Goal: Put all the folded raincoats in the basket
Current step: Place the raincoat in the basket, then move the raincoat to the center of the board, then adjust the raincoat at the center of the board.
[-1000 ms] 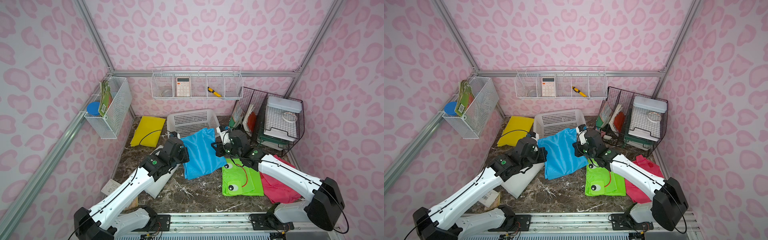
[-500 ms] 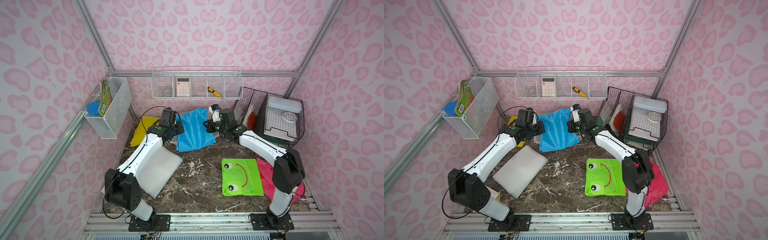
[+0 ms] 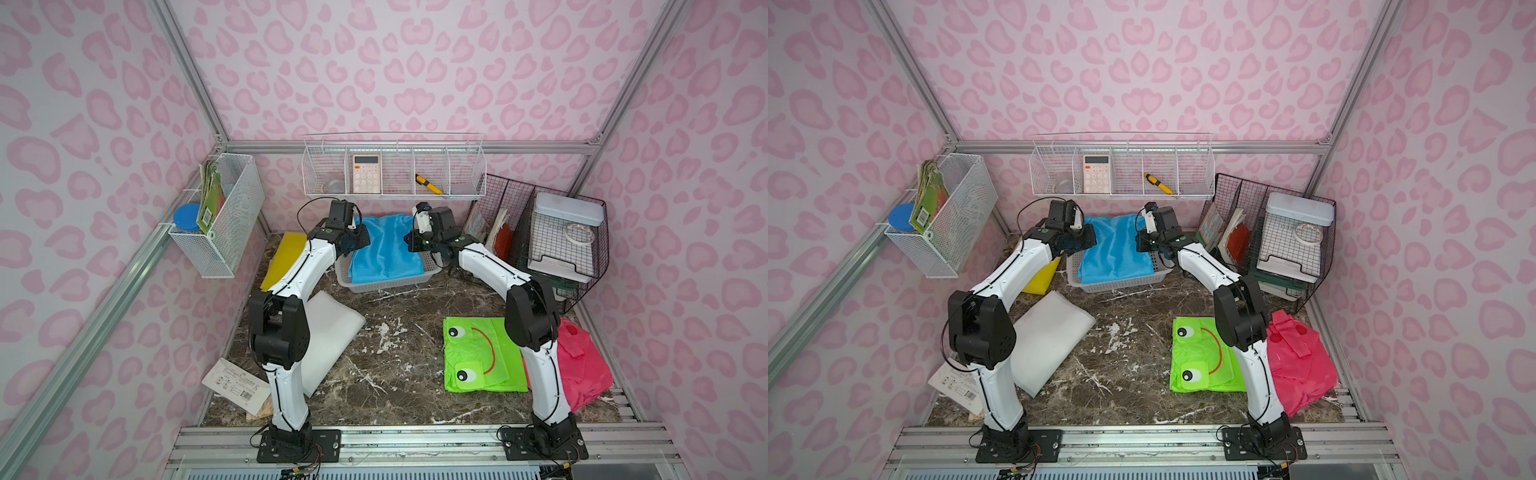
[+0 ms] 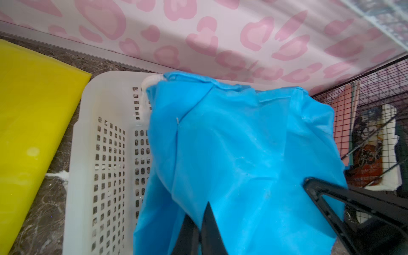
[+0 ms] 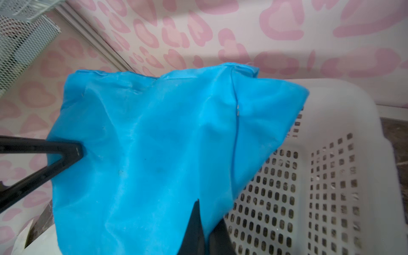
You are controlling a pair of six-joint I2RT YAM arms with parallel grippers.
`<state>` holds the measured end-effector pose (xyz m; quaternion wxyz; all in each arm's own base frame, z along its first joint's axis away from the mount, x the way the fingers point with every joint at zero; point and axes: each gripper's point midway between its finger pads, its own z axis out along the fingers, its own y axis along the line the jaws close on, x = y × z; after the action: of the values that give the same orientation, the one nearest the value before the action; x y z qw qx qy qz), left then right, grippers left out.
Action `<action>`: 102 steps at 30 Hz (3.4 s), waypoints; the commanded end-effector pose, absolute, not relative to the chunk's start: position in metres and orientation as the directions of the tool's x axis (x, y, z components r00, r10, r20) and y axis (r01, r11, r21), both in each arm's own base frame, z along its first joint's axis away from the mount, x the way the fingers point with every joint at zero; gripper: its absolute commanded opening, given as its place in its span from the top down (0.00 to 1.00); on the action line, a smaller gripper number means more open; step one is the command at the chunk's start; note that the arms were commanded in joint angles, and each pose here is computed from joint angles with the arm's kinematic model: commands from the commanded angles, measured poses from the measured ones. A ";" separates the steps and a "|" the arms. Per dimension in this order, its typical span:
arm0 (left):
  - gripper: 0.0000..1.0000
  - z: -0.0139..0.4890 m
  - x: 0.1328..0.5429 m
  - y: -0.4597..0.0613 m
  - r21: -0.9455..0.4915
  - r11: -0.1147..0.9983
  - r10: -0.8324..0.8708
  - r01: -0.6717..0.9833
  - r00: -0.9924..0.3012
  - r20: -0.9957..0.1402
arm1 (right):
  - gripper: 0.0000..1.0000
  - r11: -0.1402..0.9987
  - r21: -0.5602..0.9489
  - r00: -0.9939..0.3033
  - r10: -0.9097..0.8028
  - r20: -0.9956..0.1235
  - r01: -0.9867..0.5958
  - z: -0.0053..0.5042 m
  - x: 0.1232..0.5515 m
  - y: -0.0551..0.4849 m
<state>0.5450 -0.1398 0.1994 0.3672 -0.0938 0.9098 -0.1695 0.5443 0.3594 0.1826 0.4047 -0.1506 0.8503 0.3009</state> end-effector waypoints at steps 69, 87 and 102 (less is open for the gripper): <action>0.07 0.099 0.301 -0.043 -0.177 0.910 -0.413 -0.375 -0.788 -0.457 | 0.16 0.795 0.148 -0.469 -0.186 -0.863 -0.588 0.176 0.294 0.316; 0.05 0.052 0.300 -0.123 -0.164 0.978 -0.177 -0.126 -0.922 -0.344 | 0.14 0.919 0.128 -0.462 -0.064 -0.885 -0.372 0.176 0.292 0.255; 0.06 0.075 0.255 -0.190 -0.096 0.992 0.038 0.086 -0.909 -0.415 | 0.14 0.918 0.197 -0.508 -0.006 -0.861 -0.344 0.164 0.300 0.240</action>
<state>0.2574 -0.2018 0.0667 0.2010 0.0486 0.9751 -0.0805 0.3006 0.2322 0.1630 0.4896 -0.1019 0.8523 0.1532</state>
